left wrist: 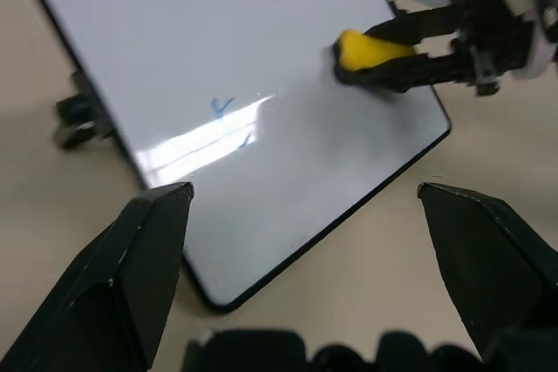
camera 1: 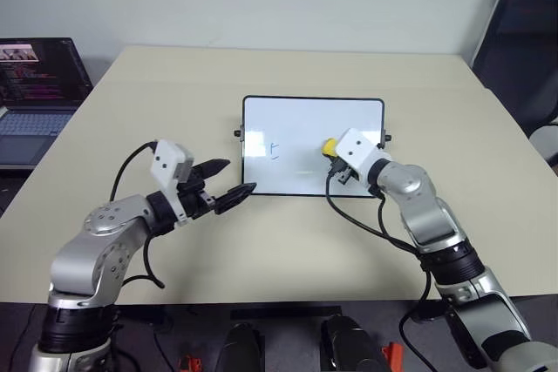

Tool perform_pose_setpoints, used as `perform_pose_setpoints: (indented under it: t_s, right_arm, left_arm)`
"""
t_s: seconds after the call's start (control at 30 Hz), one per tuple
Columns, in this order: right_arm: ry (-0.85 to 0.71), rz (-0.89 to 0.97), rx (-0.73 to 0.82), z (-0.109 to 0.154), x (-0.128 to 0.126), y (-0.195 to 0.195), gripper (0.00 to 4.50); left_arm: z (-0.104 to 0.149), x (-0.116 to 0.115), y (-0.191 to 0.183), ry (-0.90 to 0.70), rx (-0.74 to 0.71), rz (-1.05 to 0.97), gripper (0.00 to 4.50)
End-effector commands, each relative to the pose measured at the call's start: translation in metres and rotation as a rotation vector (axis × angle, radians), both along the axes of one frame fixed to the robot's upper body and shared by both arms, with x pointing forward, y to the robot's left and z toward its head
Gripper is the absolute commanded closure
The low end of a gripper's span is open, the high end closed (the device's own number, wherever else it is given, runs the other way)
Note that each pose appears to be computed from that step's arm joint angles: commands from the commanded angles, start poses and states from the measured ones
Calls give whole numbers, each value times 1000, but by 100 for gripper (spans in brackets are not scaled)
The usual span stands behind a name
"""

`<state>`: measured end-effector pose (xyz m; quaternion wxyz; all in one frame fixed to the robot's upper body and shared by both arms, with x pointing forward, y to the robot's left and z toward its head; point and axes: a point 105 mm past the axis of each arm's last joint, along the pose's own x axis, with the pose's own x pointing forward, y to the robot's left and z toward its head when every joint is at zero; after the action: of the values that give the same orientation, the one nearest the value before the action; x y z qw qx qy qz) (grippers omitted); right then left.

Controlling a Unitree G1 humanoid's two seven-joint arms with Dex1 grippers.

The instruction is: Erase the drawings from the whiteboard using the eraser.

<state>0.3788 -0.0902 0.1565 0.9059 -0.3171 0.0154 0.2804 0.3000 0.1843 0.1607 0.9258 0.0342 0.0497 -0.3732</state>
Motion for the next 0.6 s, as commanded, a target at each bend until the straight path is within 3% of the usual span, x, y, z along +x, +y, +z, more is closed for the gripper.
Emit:
perform_pose_setpoints:
  t_s: [0.03, 0.3, 0.6]
  right_arm:
    - [-14, 90, 136, 25, -26, 0, 339]
    - [129, 247, 237, 2, -83, 12, 339]
    - [148, 261, 326, -8, -91, 25, 339]
  left_arm:
    - [15, -6, 12, -65, 12, 30, 0]
    - [15, -5, 25, -91, -14, 108, 0]
    - [21, -3, 22, -118, -24, 103, 0]
